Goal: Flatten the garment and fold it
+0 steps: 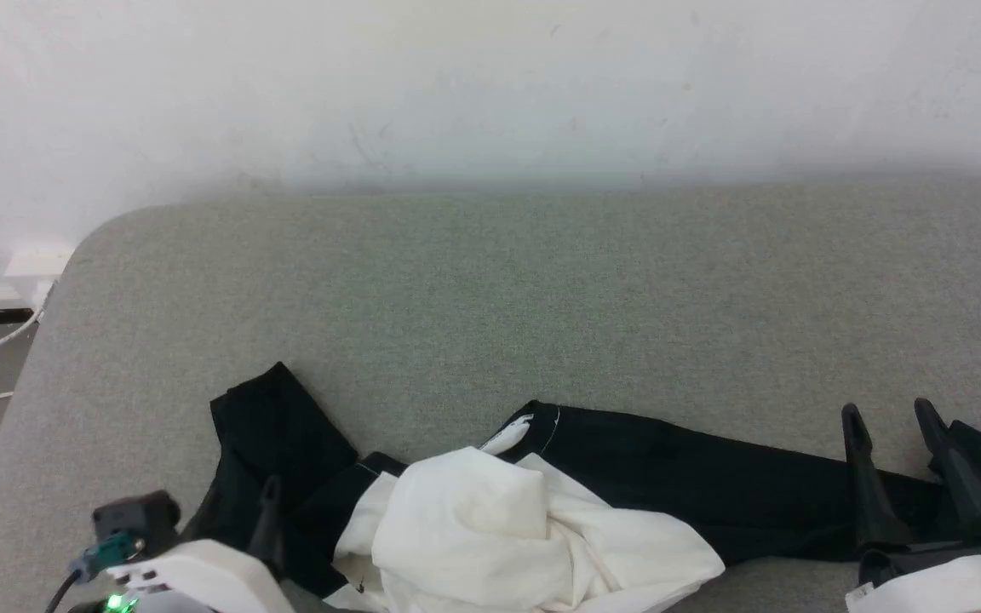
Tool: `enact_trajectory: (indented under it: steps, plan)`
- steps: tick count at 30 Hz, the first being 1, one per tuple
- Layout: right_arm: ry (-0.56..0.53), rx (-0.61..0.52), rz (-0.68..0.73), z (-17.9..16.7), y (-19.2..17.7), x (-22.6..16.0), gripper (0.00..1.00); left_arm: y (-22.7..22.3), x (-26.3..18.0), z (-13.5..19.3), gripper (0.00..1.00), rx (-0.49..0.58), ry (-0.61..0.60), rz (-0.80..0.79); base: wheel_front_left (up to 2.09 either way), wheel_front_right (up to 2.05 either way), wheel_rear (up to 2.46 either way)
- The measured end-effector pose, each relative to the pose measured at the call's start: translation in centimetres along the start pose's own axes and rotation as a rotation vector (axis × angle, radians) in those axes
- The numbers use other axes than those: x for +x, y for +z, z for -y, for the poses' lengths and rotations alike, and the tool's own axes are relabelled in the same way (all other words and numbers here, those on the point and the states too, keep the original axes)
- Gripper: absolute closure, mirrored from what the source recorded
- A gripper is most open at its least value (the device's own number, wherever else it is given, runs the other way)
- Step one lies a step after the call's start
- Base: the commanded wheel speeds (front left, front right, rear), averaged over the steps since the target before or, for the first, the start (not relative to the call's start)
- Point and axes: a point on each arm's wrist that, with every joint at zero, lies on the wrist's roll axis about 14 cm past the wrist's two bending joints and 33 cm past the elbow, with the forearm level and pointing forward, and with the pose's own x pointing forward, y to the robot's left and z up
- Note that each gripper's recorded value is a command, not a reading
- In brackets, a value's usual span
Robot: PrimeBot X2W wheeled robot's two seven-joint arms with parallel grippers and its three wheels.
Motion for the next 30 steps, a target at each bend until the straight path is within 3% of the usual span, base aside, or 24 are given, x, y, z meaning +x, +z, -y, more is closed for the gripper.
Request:
enact_trajectory:
  steps: [5,12,13,15,23,27,30]
  plan:
    - [0.003,0.001,0.005,-0.1,0.2,-0.1,0.0,1.3,-0.5,4.5,0.0,0.041,-0.159,-0.002,0.0,0.0,0.0]
    - [0.002,0.019,-0.014,-0.2,-0.5,-0.3,0.0,-3.7,-0.7,10.1,0.0,0.082,-0.371,-0.278,0.0,0.0,0.0]
    - [-0.004,0.021,-0.019,0.0,-0.6,-0.4,0.0,-4.6,-0.9,10.7,0.13,0.076,-0.395,-0.323,0.0,0.0,0.0]
    - [-0.014,0.021,-0.027,0.3,-0.9,-0.5,0.0,-6.2,-1.3,11.6,1.0,0.089,-0.436,-0.393,0.0,0.0,0.0]
    - [-0.035,0.024,-0.021,0.9,-0.7,-1.0,0.0,-5.8,-3.5,18.6,1.0,0.194,-0.708,-0.356,0.0,0.0,0.0]
    - [-0.027,0.024,-0.004,0.7,-0.2,-1.1,0.0,-8.3,-7.4,22.5,1.0,0.272,-0.873,-0.425,0.0,0.0,0.0]
    - [-0.018,0.025,0.001,0.4,-0.1,-1.0,0.0,-10.8,-9.5,23.2,1.0,0.323,-0.925,-0.513,0.0,0.0,0.0]
